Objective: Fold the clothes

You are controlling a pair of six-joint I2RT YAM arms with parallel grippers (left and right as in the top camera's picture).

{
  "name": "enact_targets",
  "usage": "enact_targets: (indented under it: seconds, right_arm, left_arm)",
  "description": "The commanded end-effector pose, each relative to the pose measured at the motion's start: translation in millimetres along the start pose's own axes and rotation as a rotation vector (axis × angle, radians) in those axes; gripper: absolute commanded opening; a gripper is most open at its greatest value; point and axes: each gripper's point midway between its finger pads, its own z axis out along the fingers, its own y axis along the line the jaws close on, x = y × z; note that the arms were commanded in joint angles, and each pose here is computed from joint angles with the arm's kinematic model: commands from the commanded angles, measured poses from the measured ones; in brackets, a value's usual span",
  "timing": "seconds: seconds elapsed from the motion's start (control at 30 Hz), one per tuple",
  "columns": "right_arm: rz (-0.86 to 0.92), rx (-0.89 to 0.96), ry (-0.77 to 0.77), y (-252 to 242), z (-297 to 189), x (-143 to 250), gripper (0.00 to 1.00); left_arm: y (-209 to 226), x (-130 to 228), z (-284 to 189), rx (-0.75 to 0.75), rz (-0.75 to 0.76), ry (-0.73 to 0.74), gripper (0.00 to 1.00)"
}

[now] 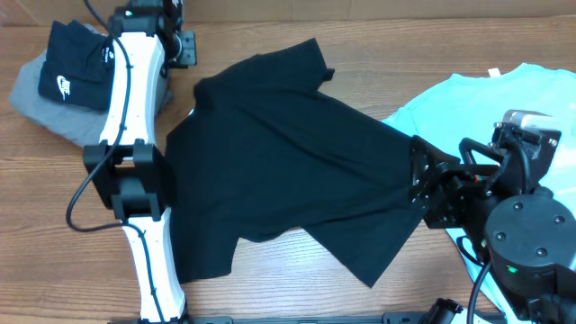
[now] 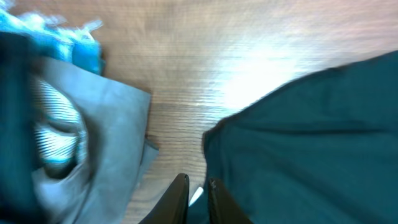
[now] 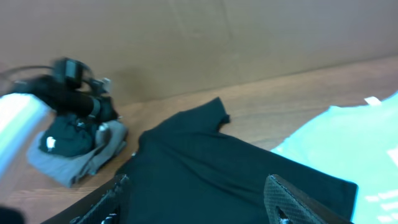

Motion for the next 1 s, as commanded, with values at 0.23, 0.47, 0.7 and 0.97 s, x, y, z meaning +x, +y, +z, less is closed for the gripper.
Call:
enact_targets:
  seconds: [0.23,0.47,0.7,0.97]
  right_arm:
    - [0.145,0.119,-0.012,-29,-5,4,0.72]
    - [0.166,0.136,0.015,-33,-5,12,0.75]
    - [0.159,0.136,0.030,-33,-4,15,0.76]
    - [0.154,0.140,0.035,-34,-5,16,0.76]
  left_arm:
    - [-79,-11,-71,0.270,0.174,-0.102,0.33]
    - [-171,25,-21,0.405,0.440,-0.022,0.34]
    - [-220,68,60,0.344,0.570,0.069,0.09]
    - [-229,86,112,0.343,0.576,0.096,0.37]
